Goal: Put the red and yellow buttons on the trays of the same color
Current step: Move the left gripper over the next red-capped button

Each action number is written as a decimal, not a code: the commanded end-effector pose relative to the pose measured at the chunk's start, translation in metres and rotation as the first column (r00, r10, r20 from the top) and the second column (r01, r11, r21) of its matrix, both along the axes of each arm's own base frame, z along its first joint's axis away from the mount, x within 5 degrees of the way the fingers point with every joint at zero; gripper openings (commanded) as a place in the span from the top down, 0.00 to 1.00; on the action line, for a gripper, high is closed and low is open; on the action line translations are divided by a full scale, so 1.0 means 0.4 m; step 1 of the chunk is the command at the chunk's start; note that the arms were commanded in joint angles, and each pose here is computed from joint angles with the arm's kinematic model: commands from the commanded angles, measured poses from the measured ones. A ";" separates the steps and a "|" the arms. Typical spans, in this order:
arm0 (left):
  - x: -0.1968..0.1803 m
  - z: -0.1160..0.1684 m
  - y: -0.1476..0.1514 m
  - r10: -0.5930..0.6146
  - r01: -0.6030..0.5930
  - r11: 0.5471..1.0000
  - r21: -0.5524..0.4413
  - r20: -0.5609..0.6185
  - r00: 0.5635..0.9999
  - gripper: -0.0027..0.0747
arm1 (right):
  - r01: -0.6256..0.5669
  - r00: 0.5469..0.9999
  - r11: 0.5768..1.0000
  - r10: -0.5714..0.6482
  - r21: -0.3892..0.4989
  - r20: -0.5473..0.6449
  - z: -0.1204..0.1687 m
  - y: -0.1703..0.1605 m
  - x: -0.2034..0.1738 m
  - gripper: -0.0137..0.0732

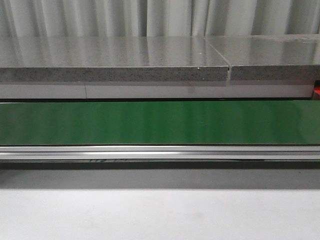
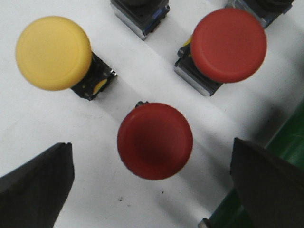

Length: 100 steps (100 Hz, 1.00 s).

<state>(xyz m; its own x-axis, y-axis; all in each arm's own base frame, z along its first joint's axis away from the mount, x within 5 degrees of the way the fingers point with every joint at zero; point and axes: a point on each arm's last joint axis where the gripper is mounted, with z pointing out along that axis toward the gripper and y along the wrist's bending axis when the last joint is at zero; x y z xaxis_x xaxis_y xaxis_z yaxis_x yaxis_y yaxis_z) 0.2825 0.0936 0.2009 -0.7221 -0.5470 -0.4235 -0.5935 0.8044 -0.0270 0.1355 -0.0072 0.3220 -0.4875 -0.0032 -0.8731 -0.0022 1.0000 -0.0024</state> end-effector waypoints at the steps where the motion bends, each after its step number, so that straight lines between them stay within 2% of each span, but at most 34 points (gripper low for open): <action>1: 0.019 0.043 0.010 0.009 -0.011 1.000 0.018 0.110 0.994 0.11 | 0.010 0.996 1.000 -0.008 -0.016 0.086 0.034 -0.003 0.004 0.92; 36: 0.014 0.044 0.029 0.034 -0.037 0.999 0.018 0.116 0.993 0.12 | 0.010 0.996 1.000 -0.008 -0.016 0.086 0.034 -0.003 0.004 0.92; 48: 0.015 0.044 0.029 0.034 -0.036 0.999 0.018 0.118 0.992 0.18 | 0.010 0.996 1.000 -0.008 -0.016 0.086 0.034 -0.003 0.004 0.92; 67: 0.014 0.044 0.029 0.034 -0.037 0.999 0.017 0.116 0.993 0.41 | 0.010 0.996 1.000 -0.008 -0.016 0.086 0.034 -0.003 0.004 0.92; 100: 0.011 0.042 0.029 0.034 -0.036 0.999 0.017 0.098 0.995 0.97 | 0.010 0.996 1.000 -0.008 -0.016 0.086 0.034 -0.003 0.004 0.92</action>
<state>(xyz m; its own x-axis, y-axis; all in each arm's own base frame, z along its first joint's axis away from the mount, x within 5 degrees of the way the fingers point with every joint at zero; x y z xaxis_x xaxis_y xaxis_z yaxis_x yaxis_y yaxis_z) 0.2825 0.1032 0.1996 -0.6927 -0.5717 -0.4398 -0.6193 0.7839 -0.0435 0.1355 -0.0072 0.3220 -0.4875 -0.0032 -0.8731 -0.0022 1.0000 -0.0024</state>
